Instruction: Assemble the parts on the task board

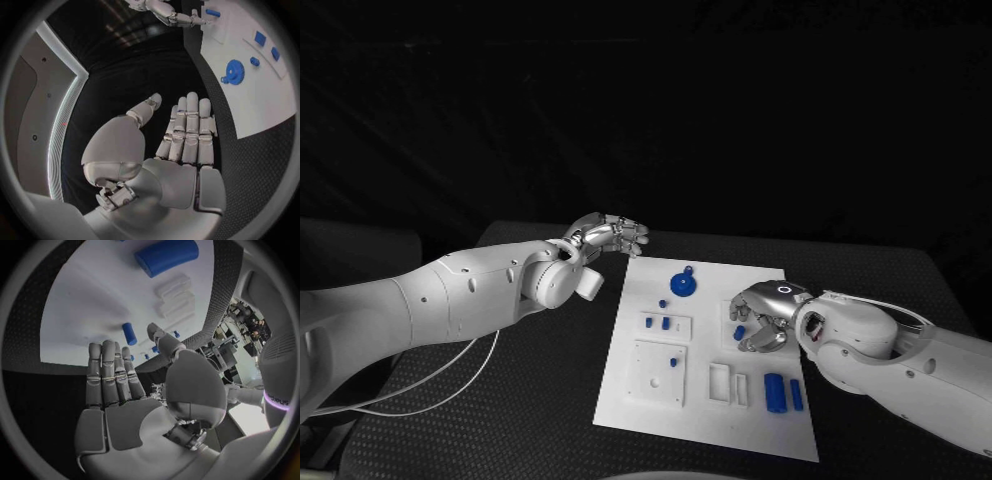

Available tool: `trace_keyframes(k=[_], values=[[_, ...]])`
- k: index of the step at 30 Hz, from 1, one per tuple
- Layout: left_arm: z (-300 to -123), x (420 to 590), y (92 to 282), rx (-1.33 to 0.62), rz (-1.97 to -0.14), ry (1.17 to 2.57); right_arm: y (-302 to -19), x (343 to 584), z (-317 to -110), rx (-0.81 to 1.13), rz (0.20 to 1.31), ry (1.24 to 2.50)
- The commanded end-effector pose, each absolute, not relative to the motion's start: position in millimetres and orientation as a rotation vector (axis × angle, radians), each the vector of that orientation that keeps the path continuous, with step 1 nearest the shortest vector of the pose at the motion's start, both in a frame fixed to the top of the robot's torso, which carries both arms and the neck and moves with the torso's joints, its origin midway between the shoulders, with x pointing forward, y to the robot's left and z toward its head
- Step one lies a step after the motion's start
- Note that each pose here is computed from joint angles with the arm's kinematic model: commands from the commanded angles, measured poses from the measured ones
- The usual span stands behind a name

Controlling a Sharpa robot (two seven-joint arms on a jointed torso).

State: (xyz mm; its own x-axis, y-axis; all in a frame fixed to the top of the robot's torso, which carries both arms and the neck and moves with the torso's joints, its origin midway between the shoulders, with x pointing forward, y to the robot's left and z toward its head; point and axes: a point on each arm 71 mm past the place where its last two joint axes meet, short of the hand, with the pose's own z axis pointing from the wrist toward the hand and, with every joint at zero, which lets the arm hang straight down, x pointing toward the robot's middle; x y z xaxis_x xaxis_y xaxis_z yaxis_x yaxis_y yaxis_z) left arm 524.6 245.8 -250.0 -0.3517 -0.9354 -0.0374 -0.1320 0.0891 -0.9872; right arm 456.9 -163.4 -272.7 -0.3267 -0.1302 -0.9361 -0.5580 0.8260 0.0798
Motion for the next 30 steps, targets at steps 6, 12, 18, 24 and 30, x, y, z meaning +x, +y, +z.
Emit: trace_keyframes(k=[6, 12, 18, 24, 30], values=[[-249.2, 525.2, 243.0, -1.075, -1.367, 1.610, -158, 454, -277, -0.578, 0.472, 1.867], [-249.2, 525.1, 243.6, -1.075, -1.367, 1.610, -159, 454, -281, -0.585, 0.459, 1.869], [-249.2, 525.2, 244.2, -1.076, -1.365, 1.610, -156, 453, -284, -0.598, 0.457, 1.868], [-249.2, 525.2, 244.1, -1.076, -1.366, 1.610, -155, 453, -287, -0.601, 0.456, 1.862], [-249.3, 525.2, 244.3, -1.076, -1.365, 1.610, -151, 451, -286, -0.601, 0.473, 1.847]])
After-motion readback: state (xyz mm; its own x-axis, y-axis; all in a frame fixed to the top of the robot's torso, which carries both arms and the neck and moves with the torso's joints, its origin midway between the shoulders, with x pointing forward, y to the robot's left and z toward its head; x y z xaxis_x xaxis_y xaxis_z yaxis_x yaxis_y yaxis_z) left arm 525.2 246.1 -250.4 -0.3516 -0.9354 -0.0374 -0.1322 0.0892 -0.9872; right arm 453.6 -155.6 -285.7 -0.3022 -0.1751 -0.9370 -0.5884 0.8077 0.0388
